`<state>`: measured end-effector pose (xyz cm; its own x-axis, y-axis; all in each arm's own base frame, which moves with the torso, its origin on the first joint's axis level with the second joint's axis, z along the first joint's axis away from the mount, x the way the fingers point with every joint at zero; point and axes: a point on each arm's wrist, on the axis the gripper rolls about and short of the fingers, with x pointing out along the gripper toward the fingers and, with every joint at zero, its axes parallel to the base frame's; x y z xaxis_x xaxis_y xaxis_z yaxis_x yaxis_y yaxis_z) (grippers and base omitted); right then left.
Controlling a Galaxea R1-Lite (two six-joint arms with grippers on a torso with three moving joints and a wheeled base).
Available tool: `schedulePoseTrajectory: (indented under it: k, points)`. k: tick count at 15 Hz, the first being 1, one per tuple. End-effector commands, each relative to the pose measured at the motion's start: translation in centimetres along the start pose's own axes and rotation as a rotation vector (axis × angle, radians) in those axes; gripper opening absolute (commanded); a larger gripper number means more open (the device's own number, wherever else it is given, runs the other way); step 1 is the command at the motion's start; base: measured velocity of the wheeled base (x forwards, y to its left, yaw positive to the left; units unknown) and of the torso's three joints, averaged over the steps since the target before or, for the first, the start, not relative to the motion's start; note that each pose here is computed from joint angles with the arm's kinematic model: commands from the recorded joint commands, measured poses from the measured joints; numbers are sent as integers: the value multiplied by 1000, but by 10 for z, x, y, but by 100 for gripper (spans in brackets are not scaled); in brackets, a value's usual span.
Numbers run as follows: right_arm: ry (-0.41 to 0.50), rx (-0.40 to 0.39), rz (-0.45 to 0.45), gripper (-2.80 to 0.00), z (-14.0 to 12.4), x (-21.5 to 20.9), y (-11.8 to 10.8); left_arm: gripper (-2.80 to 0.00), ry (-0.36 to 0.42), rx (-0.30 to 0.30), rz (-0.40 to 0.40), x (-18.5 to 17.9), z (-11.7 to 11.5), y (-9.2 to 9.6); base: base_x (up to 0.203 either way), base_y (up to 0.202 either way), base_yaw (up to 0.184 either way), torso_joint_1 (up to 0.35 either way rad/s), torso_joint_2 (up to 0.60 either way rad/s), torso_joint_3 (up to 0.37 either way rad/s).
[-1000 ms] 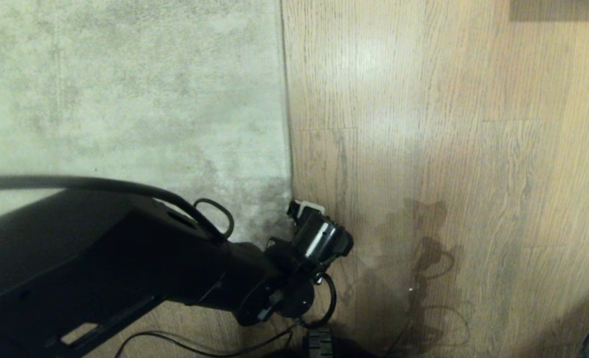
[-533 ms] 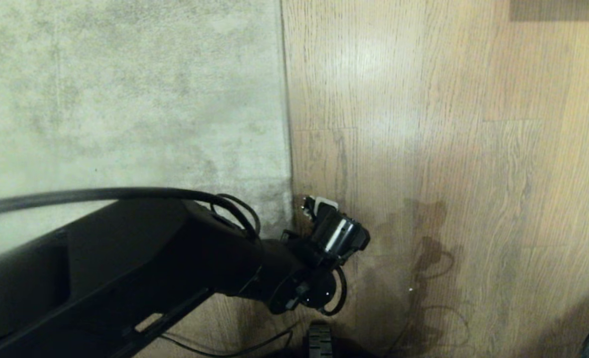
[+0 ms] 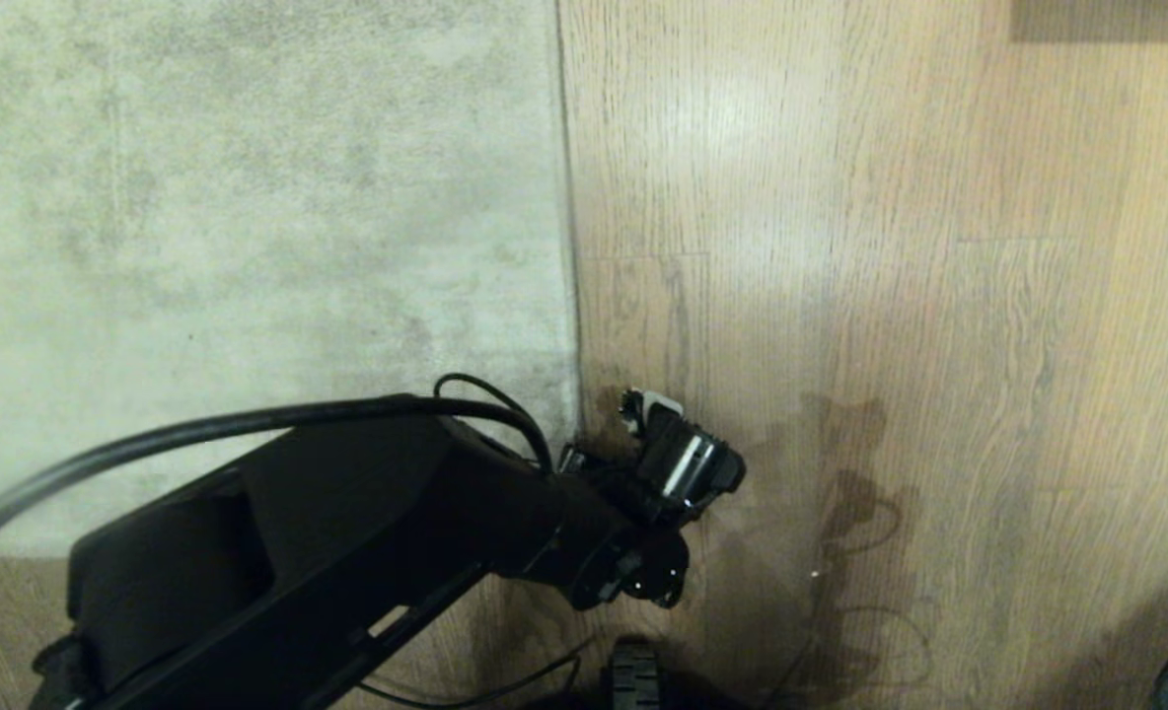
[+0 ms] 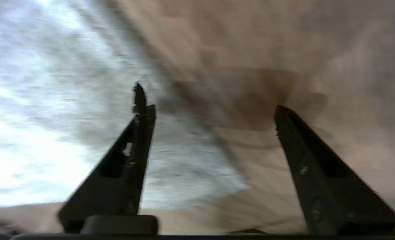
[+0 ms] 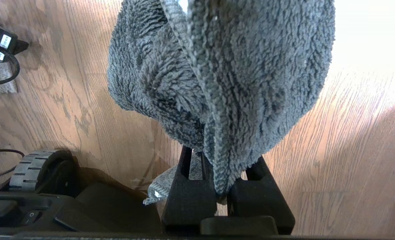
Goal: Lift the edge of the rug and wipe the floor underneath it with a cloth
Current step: Lift up the carpet
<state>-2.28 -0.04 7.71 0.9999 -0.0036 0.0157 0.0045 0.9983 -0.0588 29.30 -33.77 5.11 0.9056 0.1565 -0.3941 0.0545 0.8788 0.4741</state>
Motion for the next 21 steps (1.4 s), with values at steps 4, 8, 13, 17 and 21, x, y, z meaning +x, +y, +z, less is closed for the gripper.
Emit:
schedulePoseTrajectory:
  k: [4,8,13,17,21]
  points:
    - [0,-1,1,-280,0,0,0,0,-8,54,121,1,1,4,0,0,0,0,0,0]
    - [0,-1,1,-280,0,0,0,0,3,50,135,9,-1,8,0,0,0,0,0,0]
    - [-1,-1,0,-280,0,0,0,0,30,61,160,21,-6,14,0,0,0,0,0,0]
    - [0,-1,1,-280,0,0,0,0,48,68,203,26,-6,28,0,0,0,0,0,0]
    - [-1,-1,0,-280,0,0,0,0,74,70,230,28,-10,48,0,0,0,0,0,0]
